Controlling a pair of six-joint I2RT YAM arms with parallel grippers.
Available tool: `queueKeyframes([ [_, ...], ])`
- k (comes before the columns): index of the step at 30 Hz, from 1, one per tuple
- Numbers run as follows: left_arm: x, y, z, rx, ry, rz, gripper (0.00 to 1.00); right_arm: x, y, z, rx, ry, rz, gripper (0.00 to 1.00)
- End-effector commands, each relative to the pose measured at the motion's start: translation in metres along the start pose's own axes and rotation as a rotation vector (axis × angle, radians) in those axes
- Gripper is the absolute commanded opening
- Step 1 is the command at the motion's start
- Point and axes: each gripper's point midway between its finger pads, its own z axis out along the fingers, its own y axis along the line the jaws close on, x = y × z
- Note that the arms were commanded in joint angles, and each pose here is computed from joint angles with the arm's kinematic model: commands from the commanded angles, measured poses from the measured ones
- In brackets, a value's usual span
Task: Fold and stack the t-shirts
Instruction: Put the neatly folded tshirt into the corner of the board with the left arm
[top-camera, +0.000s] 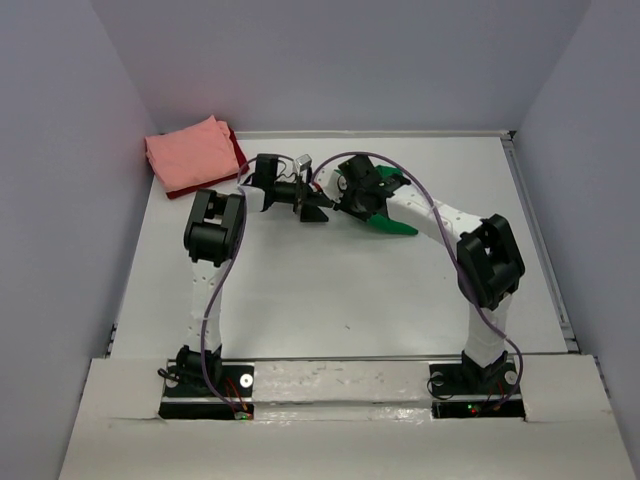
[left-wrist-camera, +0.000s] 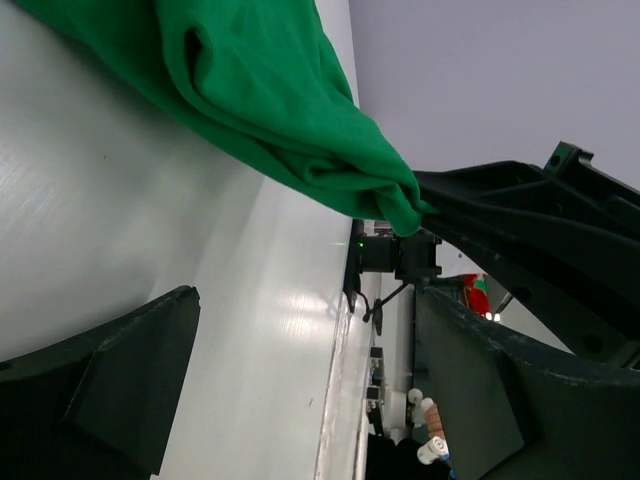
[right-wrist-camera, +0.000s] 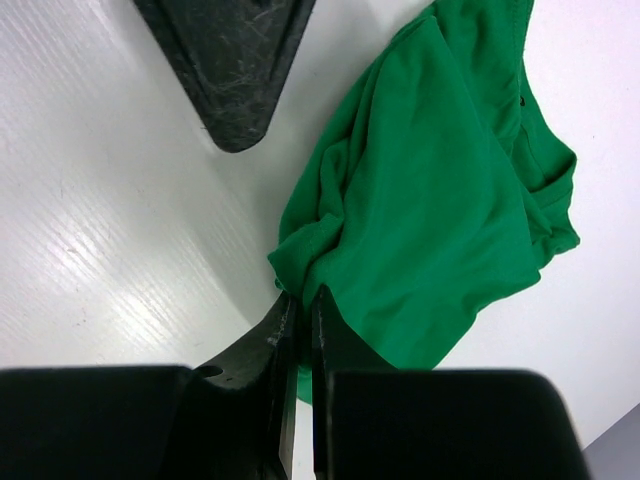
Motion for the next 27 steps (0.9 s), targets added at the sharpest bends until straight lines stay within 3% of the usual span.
queueKeyframes([
  [1, -0.013, -0.020, 0.010, 0.013, -0.033, 0.017, 0.99, -0.021, -0.019, -0.025, 0.061, -0.093, 0.015, 0.00],
  [13, -0.033, -0.013, 0.024, 0.051, -0.091, -0.036, 0.99, -0.019, -0.017, -0.020, 0.053, -0.083, 0.017, 0.00],
  [14, -0.036, -0.017, 0.026, 0.083, -0.105, 0.024, 0.99, -0.019, -0.017, -0.020, 0.054, -0.083, 0.014, 0.00],
  [15, -0.034, -0.020, 0.026, 0.100, -0.108, -0.054, 0.99, -0.019, -0.017, -0.020, 0.054, -0.083, 0.014, 0.00],
  [23, -0.041, -0.021, 0.039, 0.137, -0.127, -0.065, 0.98, -0.024, -0.009, -0.017, 0.041, -0.081, 0.002, 0.00],
  [27, -0.042, -0.022, 0.047, 0.143, -0.128, -0.060, 0.92, -0.024, -0.010, -0.016, 0.043, -0.076, -0.001, 0.00],
])
